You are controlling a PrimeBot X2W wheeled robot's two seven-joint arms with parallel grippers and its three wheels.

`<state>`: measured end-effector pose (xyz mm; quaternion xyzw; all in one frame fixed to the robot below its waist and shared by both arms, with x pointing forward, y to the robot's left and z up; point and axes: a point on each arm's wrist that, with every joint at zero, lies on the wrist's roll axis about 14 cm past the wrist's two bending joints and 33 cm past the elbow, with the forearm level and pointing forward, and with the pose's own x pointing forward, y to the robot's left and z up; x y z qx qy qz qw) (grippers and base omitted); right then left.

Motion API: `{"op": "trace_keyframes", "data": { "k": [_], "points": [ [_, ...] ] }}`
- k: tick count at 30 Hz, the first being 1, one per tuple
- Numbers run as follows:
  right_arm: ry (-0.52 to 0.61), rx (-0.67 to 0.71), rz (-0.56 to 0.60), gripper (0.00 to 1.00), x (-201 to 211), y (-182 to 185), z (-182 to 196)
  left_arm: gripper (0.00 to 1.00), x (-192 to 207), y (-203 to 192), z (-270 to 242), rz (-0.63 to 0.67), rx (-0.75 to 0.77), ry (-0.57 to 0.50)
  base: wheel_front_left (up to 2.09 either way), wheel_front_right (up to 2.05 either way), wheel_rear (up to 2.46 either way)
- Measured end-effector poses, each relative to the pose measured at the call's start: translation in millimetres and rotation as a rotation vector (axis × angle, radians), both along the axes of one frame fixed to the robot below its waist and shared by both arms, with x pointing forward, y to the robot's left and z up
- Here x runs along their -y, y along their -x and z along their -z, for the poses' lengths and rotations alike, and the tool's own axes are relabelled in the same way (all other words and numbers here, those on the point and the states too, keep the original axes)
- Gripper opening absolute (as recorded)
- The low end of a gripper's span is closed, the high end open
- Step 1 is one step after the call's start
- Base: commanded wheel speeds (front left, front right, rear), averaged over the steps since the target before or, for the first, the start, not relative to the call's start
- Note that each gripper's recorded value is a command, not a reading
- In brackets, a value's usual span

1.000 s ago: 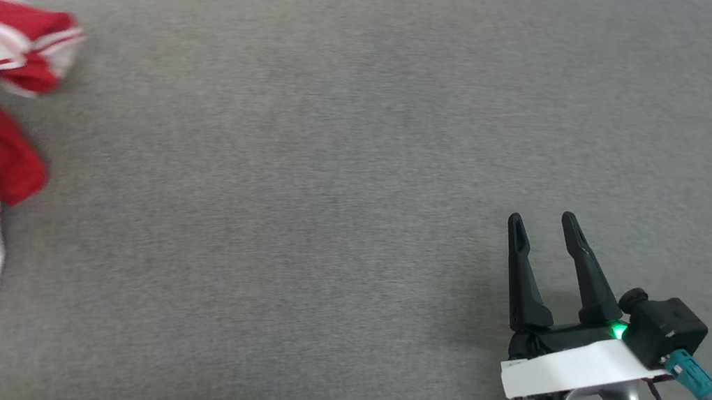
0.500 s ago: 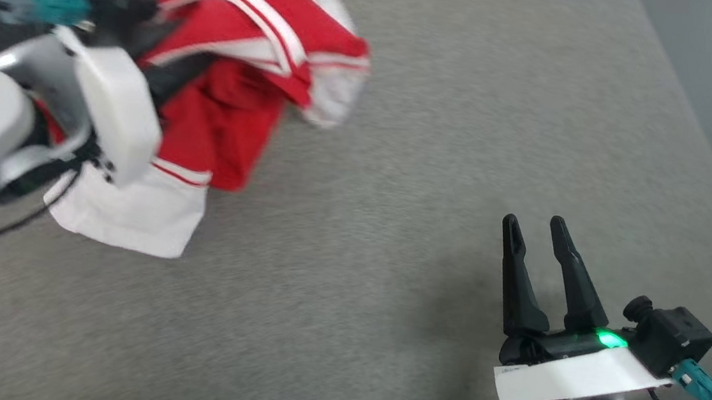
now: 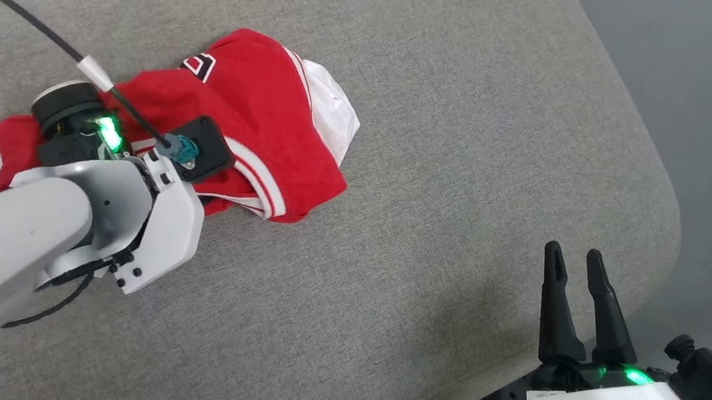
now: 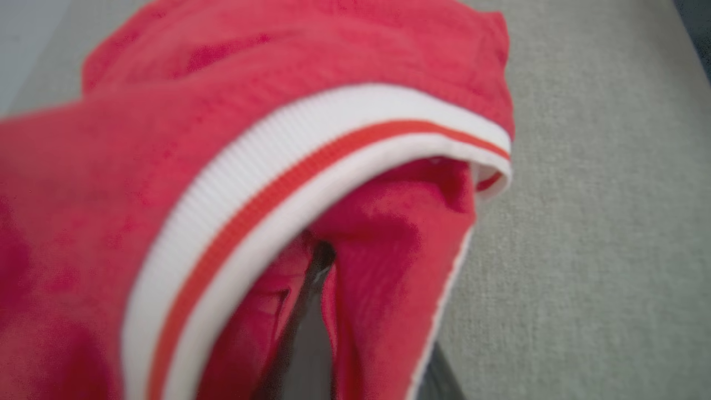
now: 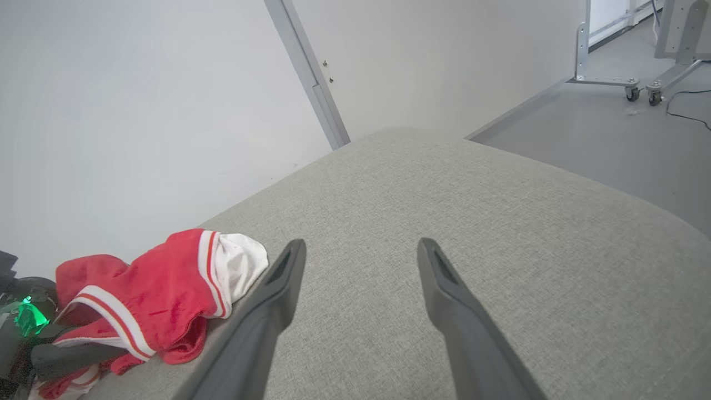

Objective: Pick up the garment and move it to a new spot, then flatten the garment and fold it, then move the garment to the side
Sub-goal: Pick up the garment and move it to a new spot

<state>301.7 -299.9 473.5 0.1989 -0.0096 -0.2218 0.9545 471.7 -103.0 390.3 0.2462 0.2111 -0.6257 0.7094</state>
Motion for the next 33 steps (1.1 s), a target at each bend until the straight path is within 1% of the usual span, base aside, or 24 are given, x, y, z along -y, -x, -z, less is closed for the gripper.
{"op": "trace_keyframes", "data": {
  "k": [4, 11, 12, 13, 14, 15, 21, 27, 33],
  "points": [
    [-0.007, -0.003, 0.004, 1.00, -1, 1, 1, 0.00, -11, -1, 15, -0.007, -0.021, -0.074, 0.13, 0.13, 0.13],
    [-0.015, -0.013, -0.011, 1.00, -7, -2, 4, 0.00, -19, -5, 26, -0.021, -0.040, -0.099, 0.04, 0.04, 0.04],
    [-0.013, -0.015, -0.017, 1.00, -8, -4, 5, 0.17, -20, -6, 26, -0.024, -0.043, -0.098, 0.00, 0.00, 0.00],
    [-0.010, -0.013, -0.026, 1.00, -10, -6, 4, 0.40, -20, -7, 26, -0.029, -0.047, -0.092, 0.00, 0.00, 0.00],
    [-0.007, -0.006, -0.035, 1.00, -12, -9, 2, 0.78, -21, -9, 24, -0.034, -0.048, -0.083, 0.00, 0.00, 0.00],
    [-0.001, -0.001, -0.045, 1.00, -13, -12, 0, 1.00, -23, -11, 23, -0.040, -0.045, -0.069, 0.00, 0.00, 0.00],
    [0.030, 0.025, -0.107, 1.00, -25, -24, -9, 1.00, -42, -31, -2, -0.128, -0.033, 0.031, 0.00, 0.00, 0.00],
    [0.085, 0.037, -0.181, 1.00, -35, -47, -12, 1.00, -47, -15, -44, -0.170, -0.065, 0.207, 0.00, 0.00, 0.00],
    [0.139, 0.060, -0.296, 1.00, -61, -79, -17, 1.00, -80, 0, -64, -0.272, -0.067, 0.308, 0.00, 0.00, 0.00]
  ]
}}
